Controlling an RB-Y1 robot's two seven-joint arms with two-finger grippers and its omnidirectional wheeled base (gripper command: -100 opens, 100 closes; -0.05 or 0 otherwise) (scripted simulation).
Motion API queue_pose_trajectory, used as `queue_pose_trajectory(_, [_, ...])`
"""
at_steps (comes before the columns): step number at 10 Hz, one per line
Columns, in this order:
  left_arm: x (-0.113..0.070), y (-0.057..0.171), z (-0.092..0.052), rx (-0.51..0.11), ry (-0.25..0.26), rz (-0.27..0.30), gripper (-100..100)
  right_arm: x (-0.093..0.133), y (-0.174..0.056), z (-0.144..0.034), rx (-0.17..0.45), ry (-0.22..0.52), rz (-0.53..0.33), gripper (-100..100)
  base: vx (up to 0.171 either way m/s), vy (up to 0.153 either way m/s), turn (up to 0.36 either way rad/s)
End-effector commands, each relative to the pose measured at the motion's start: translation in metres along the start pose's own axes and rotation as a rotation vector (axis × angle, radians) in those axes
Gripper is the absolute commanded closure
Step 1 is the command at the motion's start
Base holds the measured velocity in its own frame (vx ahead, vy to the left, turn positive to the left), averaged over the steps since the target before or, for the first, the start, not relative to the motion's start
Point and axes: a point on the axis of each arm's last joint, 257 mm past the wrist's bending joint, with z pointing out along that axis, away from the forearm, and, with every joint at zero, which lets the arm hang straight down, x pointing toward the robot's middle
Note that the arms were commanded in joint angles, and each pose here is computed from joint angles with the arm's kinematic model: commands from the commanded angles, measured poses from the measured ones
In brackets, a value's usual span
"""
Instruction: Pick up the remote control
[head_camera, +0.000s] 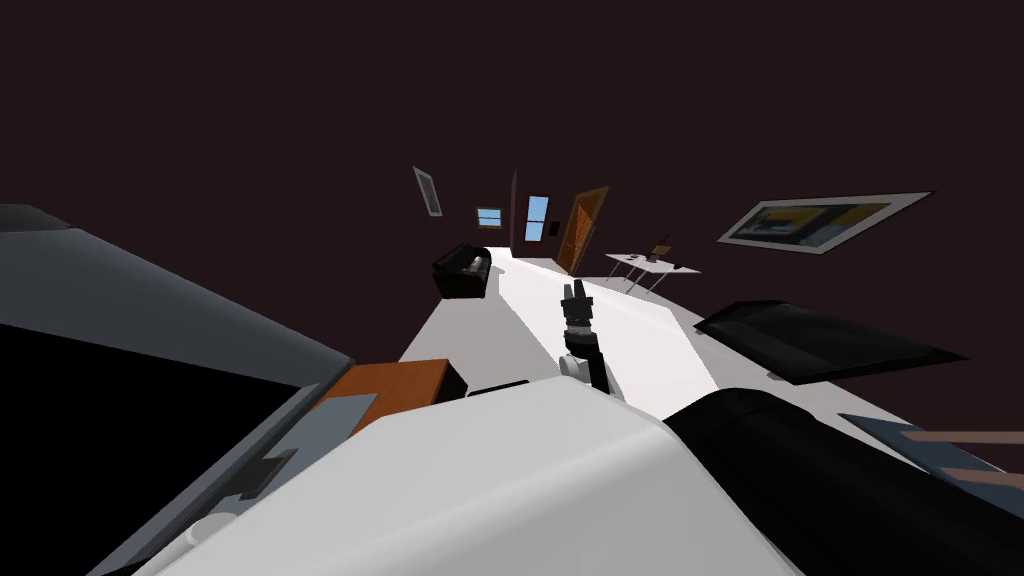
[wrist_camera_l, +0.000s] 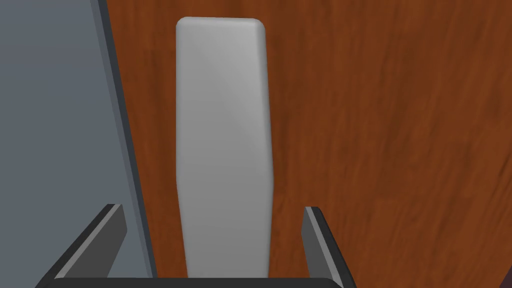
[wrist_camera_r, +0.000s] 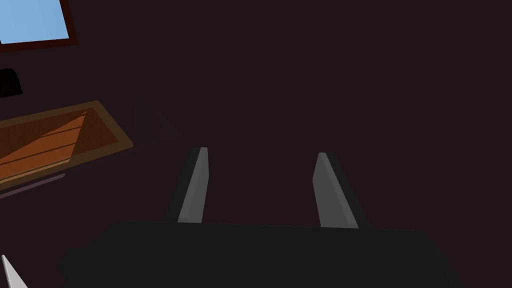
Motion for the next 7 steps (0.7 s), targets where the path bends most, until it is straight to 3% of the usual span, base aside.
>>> queue_pose_trajectory(1, [-0.002, 0.008, 0.004, -0.029, -0.006, -0.028, -100, 0.0, 0.0, 0.0, 0.0, 0.0, 0.0, 0, -0.017, 0.038, -0.094])
queue_pose_trajectory(2, [-0.005, 0.023, 0.009, -0.068, -0.013, -0.062, -100, 0.0, 0.0, 0.0, 0.0, 0.0, 0.0, 0, -0.037, 0.07, -0.244])
queue_pose_trajectory(3, [-0.005, 0.014, 0.007, -0.045, -0.008, -0.041, -100, 0.0, 0.0, 0.0, 0.0, 0.0, 0.0, 0, -0.021, 0.04, -0.059])
queue_pose_trajectory(4, [-0.005, 0.015, 0.008, -0.05, -0.009, -0.045, 0, 0.0, 0.0, 0.0, 0.0, 0.0, 0.0, 0, -0.003, 0.007, 0.009])
queue_pose_trajectory(5, [-0.012, 0.017, 0.01, -0.049, -0.006, -0.026, -100, 0.0, 0.0, 0.0, 0.0, 0.0, 0.0, 0, 0.065, 0.015, 0.121])
queue_pose_trajectory(7, [-0.018, 0.019, 0.012, -0.049, -0.003, -0.007, -100, 0.0, 0.0, 0.0, 0.0, 0.0, 0.0, 0, 0.129, 0.029, 0.141])
